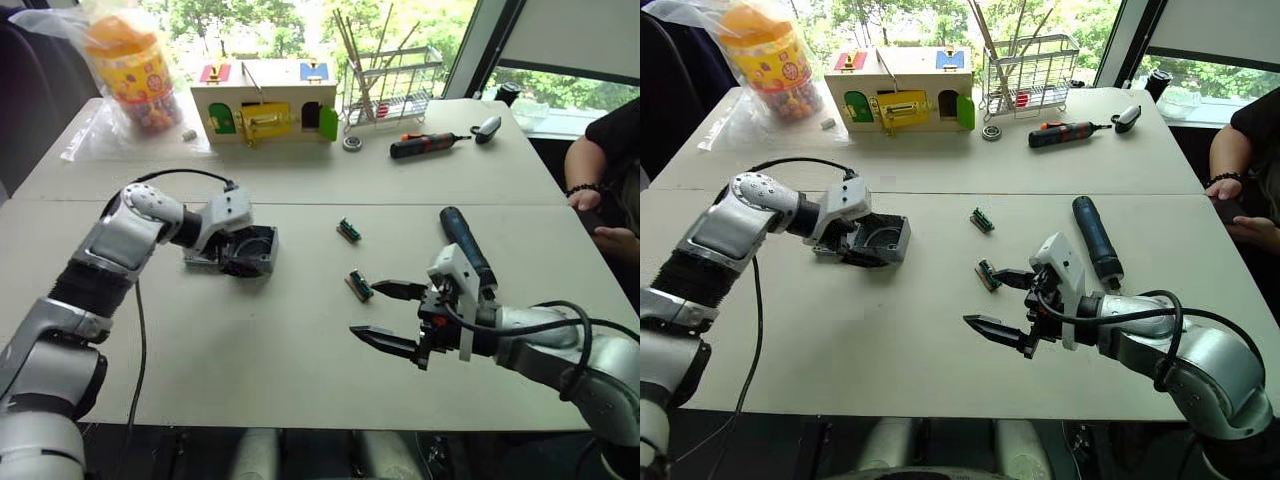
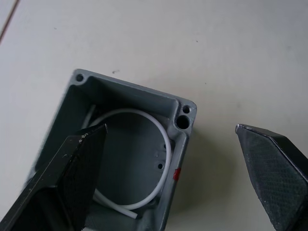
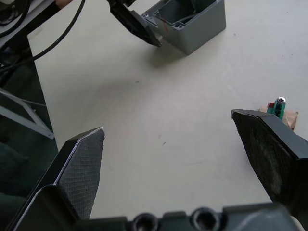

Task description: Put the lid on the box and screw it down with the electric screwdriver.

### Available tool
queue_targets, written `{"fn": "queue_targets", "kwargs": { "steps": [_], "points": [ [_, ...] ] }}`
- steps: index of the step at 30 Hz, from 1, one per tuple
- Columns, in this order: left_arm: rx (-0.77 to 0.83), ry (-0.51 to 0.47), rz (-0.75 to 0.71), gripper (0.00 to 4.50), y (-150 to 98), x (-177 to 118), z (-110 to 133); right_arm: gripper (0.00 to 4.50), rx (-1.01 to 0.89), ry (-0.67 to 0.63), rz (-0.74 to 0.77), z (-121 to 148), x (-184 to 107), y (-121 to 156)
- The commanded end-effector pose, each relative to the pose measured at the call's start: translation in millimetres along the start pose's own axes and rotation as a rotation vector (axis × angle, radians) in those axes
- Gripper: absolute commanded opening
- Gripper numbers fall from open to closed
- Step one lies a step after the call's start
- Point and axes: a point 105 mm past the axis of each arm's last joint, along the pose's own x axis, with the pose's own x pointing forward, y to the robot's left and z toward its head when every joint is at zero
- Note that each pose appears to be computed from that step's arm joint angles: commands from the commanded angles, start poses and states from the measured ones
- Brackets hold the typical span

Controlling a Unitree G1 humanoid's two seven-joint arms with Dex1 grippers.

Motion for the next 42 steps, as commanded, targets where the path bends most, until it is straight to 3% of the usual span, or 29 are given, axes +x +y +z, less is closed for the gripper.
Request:
{"fn": "queue_targets", "kwargs": {
  "steps": [1,4,7,14,19,25,29,34,40,42],
  "points": [
    [0.082,0.042,-0.016,4.41,8.3,-1.4,2.7,4.50,-0.036,-0.044,-0.042,5.3,-0.6,3.9],
    [0.103,0.082,-0.038,4.41,11.3,6.5,-1.8,4.50,-0.024,-0.065,-0.077,4.3,-1.2,4.3],
    [0.119,0.077,-0.044,3.60,14.5,10.1,0.2,4.50,-0.013,-0.080,-0.107,3.3,-1.4,4.5],
    [0.160,0.085,-0.052,0.06,19.5,7.2,5.3,4.50,0.003,-0.089,-0.144,0.0,-2.3,2.0],
    [0.266,0.109,-0.119,0.06,14.5,5.8,13.3,4.50,-0.002,-0.075,-0.141,-2.9,-2.4,1.2],
    [0.485,0.027,-0.278,0.06,-7.2,19.1,49.3,4.50,-0.049,-0.003,-0.081,-8.7,-10.1,10.4],
    [0.638,0.059,-0.385,0.06,-22.0,36.9,55.8,4.50,-0.083,0.058,-0.051,-13.9,-14.7,20.9],
    [0.745,0.066,-0.475,0.06,-33.3,52.5,58.0,4.50,-0.081,0.044,-0.062,-10.4,-13.0,28.7],
    [0.806,0.066,-0.528,0.06,-38.1,62.4,59.1,4.50,-0.060,0.035,-0.099,-11.8,-11.0,29.3],
    [0.801,0.067,-0.537,0.91,-38.5,62.5,57.6,4.50,-0.056,0.034,-0.108,-11.9,-11.2,27.8]
  ]
}}
